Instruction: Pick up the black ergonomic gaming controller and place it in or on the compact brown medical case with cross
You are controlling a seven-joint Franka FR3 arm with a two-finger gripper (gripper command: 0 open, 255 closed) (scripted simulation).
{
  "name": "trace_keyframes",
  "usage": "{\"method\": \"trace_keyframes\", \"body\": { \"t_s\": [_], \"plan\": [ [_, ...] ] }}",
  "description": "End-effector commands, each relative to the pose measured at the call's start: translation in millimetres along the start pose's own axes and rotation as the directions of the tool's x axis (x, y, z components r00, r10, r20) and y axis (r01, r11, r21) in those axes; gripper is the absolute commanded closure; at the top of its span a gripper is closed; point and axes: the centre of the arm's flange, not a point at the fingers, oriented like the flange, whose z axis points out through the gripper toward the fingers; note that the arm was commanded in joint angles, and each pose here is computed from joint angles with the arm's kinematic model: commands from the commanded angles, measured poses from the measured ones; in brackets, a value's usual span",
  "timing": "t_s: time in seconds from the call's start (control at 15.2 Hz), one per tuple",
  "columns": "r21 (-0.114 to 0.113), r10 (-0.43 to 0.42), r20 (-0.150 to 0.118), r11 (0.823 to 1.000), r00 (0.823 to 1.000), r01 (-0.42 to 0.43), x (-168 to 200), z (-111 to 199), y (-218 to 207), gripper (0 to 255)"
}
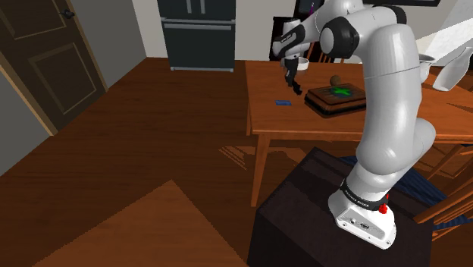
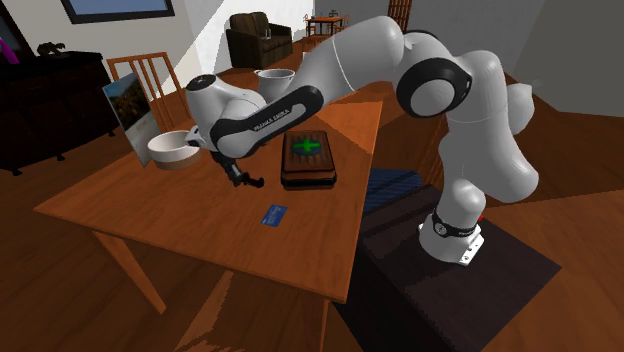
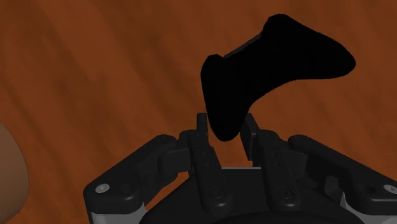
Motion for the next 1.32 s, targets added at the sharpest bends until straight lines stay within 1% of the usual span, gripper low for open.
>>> {"method": "trace_keyframes", "body": {
  "t_s": [0.0,0.33,0.4,0.46,0.53,0.59,0.66,1.12,1.25],
  "plan": [
    [0.000,0.000,0.000,1.000,1.000,0.000,-1,-10,3,255],
    [0.000,0.000,0.000,1.000,1.000,0.000,-4,-36,9,255],
    [0.000,0.000,0.000,1.000,1.000,0.000,-5,-31,8,255],
    [0.000,0.000,0.000,1.000,1.000,0.000,-5,-31,8,0],
    [0.005,0.006,-0.137,1.000,0.991,-0.005,-36,-37,7,0],
    [0.012,0.012,-0.271,1.000,0.963,-0.010,-69,-39,7,0],
    [0.016,0.017,-0.354,1.000,0.935,-0.012,-89,-38,6,0],
    [0.016,0.017,-0.354,1.000,0.935,-0.012,-76,-3,5,0],
    [0.016,0.017,-0.354,1.000,0.935,-0.012,-75,0,5,0]
  ]
}}
